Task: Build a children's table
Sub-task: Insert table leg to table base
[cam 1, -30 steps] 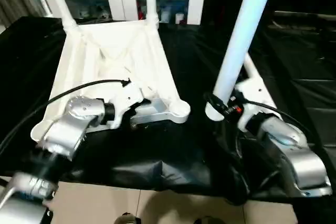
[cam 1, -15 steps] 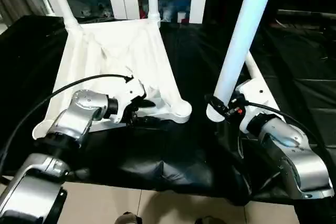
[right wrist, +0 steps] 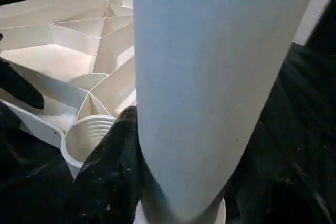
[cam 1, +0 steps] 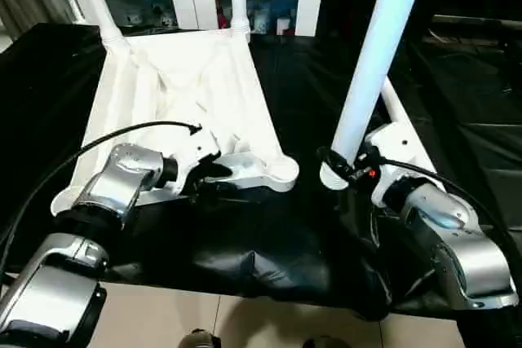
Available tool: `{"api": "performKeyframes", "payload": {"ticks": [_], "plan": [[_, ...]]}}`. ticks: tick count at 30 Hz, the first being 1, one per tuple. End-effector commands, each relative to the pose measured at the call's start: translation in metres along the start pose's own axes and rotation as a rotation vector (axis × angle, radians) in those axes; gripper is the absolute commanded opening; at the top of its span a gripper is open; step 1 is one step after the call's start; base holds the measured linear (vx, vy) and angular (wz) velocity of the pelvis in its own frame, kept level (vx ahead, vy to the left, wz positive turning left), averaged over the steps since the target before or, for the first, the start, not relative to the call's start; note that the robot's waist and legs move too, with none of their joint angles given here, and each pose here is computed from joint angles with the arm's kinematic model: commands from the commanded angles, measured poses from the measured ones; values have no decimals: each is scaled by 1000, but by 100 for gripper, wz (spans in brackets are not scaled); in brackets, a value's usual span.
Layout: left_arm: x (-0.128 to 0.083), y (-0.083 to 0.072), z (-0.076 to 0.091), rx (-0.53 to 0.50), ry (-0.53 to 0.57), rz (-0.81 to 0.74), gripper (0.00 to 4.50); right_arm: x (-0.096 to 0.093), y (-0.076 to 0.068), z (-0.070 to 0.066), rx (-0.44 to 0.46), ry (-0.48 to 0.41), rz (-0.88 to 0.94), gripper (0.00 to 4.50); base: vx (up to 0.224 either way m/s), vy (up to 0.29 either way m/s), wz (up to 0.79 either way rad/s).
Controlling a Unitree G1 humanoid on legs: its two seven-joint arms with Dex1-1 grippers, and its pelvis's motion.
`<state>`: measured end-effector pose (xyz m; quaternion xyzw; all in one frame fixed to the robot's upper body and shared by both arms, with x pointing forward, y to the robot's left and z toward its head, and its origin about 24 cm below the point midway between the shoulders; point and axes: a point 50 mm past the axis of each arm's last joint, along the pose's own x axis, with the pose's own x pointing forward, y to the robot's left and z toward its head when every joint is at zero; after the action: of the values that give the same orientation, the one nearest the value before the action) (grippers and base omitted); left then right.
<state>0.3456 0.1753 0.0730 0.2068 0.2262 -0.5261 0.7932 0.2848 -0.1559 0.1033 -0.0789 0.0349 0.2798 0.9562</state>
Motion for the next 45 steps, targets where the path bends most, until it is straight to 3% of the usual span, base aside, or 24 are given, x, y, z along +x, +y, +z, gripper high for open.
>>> {"api": "performKeyframes", "payload": {"ticks": [1,8,11,12,18,23,28,32,37,45], "plan": [[-3,3,2,25,24,5,159,0,2,2,-11,-4,11,186,0,0,0],[-3,4,4,51,29,-41,92,0,2,2,-10,-5,13,186,0,0,0],[-3,4,4,78,70,-76,82,0,2,2,-11,-5,14,186,0,0,0],[-3,4,4,94,85,-86,52,-1,2,2,-12,-5,14,186,0,0,0],[-2,7,7,138,124,-110,3,-1,2,2,-13,-5,13,186,0,0,0],[-1,6,8,145,134,-135,3,-1,2,2,-13,-5,14,186,0,0,0],[-1,6,11,131,73,-143,3,-1,3,3,-13,-7,22,186,0,0,0],[-2,-2,8,115,27,-182,3,0,8,5,11,-21,56,186,0,0,0],[4,-44,-10,76,7,-284,3,-2,23,19,146,-81,198,186,0,0,0],[16,-48,-16,58,-34,-148,0,2,33,32,217,-107,343,186,0,0,0]]}}
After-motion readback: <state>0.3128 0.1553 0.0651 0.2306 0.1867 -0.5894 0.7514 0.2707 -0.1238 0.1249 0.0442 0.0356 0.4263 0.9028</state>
